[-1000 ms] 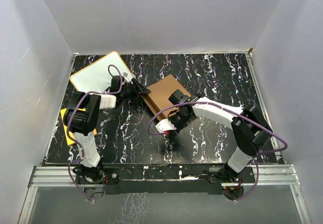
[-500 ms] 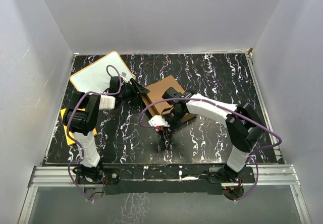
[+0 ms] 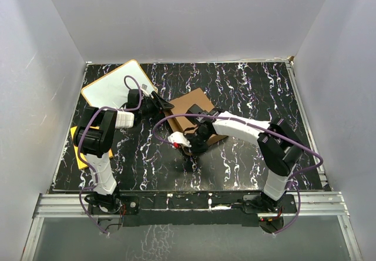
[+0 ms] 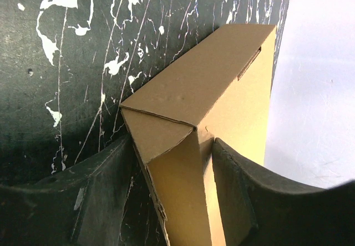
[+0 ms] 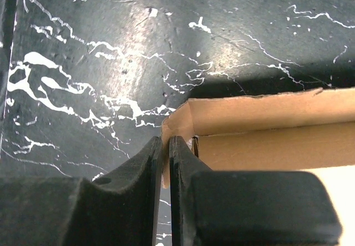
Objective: Fold the paper box
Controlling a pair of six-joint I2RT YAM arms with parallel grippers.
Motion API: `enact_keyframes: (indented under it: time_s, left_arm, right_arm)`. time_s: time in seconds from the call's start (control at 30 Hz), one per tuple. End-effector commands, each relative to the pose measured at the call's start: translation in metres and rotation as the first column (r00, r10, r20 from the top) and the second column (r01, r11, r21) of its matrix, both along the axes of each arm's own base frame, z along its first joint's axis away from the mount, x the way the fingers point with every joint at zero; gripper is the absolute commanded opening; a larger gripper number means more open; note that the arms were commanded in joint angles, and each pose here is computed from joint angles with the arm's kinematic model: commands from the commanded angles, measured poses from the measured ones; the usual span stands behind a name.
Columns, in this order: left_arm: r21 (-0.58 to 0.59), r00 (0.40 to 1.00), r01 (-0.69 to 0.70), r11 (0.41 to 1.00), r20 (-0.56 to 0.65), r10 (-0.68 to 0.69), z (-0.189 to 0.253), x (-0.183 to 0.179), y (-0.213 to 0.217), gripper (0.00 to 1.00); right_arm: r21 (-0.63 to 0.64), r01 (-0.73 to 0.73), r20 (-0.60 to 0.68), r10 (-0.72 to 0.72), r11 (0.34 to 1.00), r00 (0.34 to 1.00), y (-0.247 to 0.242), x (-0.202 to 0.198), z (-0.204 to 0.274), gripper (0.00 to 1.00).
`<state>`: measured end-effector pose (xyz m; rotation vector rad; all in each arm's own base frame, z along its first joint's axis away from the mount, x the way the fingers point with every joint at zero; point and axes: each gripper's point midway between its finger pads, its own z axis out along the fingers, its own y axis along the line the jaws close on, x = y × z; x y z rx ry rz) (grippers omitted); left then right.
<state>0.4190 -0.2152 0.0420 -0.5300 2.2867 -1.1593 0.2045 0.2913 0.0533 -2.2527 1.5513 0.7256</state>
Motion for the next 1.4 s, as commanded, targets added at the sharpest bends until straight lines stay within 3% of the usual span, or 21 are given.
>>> enact_keyframes:
  time_s: [0.0, 0.4, 0.83, 1.07, 1.13, 1.37]
  left_arm:
    - [0.129, 0.970, 0.049, 0.990, -0.243, -0.016, -0.071, -0.054, 0.015, 0.54]
    - [0.129, 0.969, 0.065, 0.990, -0.245, -0.032, -0.076, -0.060, 0.015, 0.54]
    - [0.148, 0.964, 0.083, 0.986, -0.261, -0.042, -0.085, -0.069, 0.019, 0.54]
    - [0.149, 0.964, 0.088, 0.985, -0.263, -0.046, -0.088, -0.069, 0.019, 0.54]
    - [0.148, 0.964, 0.088, 0.985, -0.262, -0.047, -0.088, -0.069, 0.019, 0.53]
    - [0.147, 0.964, 0.092, 0.985, -0.260, -0.052, -0.087, -0.070, 0.019, 0.54]
  right_arm:
    - [0.085, 0.161, 0.121, -0.171, 0.983, 0.978, 0.032, 0.034, 0.015, 0.14]
    - [0.094, 0.291, 0.215, -0.305, 0.952, 0.928, 0.036, 0.050, 0.026, 0.16]
    - [0.118, 0.348, 0.219, -0.367, 0.930, 0.904, 0.053, 0.046, 0.021, 0.16]
    - [0.177, 0.226, 0.110, -0.248, 0.958, 0.962, 0.064, 0.016, 0.030, 0.20]
    - [0.196, 0.233, 0.091, -0.254, 0.953, 0.963, 0.069, 0.015, 0.031, 0.17]
    - [0.200, 0.414, 0.189, -0.450, 0.888, 0.873, 0.068, 0.054, 0.028, 0.08]
